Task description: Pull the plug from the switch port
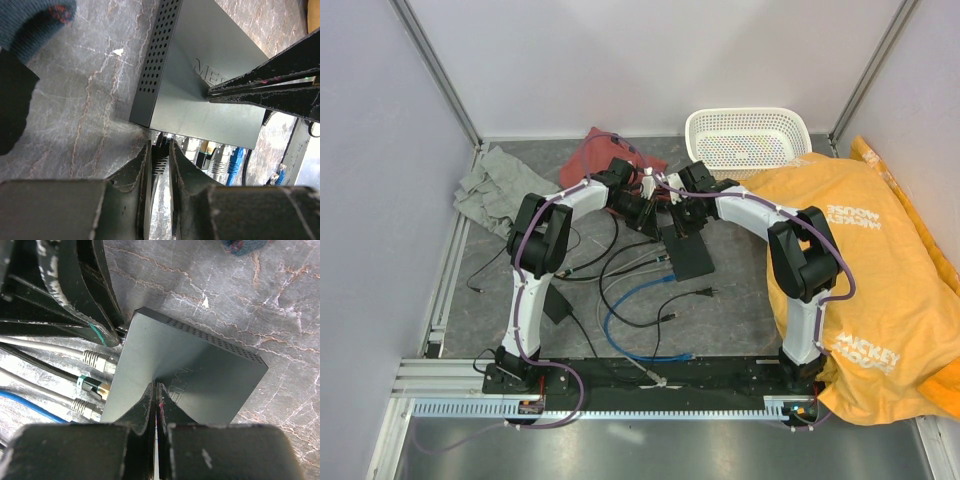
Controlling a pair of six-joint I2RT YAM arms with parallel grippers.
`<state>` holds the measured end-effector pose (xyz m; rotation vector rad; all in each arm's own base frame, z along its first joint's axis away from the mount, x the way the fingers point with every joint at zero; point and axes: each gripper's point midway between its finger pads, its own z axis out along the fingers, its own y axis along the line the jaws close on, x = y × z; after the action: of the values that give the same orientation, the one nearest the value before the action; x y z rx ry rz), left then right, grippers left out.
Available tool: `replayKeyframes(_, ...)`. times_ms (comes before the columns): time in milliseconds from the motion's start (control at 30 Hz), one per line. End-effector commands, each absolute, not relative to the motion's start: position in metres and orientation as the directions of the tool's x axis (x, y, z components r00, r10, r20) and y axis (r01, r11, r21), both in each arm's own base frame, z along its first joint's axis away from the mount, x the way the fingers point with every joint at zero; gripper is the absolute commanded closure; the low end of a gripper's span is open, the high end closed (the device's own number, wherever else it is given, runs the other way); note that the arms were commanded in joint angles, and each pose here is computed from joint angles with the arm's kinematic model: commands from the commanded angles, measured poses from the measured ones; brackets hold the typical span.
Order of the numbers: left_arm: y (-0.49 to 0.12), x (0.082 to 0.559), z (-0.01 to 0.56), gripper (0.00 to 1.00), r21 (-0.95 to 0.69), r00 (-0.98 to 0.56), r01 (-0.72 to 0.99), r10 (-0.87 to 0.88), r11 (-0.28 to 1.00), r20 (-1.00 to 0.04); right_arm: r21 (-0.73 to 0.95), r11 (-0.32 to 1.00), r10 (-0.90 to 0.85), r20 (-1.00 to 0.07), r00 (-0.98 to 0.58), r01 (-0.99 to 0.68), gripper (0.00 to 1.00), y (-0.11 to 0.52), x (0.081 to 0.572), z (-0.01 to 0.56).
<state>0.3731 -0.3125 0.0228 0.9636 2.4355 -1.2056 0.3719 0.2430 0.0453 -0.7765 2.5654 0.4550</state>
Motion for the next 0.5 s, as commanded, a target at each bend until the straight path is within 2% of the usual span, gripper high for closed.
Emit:
replayKeyframes(0,-0.292,0.341,-0.01,0.98,-0.585,-0.761,0.636,0.537,0.503,-0.365,0.198,0.777,-0.445,-0.499,-0.744,-0.597,1.0,0.255,0.374,0.053)
replayKeyframes(200,-0.278,0.322,-0.015,0.98,-0.658,-0.828,0.508,0.526,0.555,-0.195,0.193,0.776,-0.453,-0.492,-0.744,-0.6,1.0,0.255,0.374,0.051)
replayKeyframes(467,-0.235,0.316,-0.013,0.98,-0.67,-0.9,0.374,0.425,0.641,-0.095,0.184,0.769,-0.473,-0.48,-0.739,-0.612,1.0,0.256,0.369,0.045)
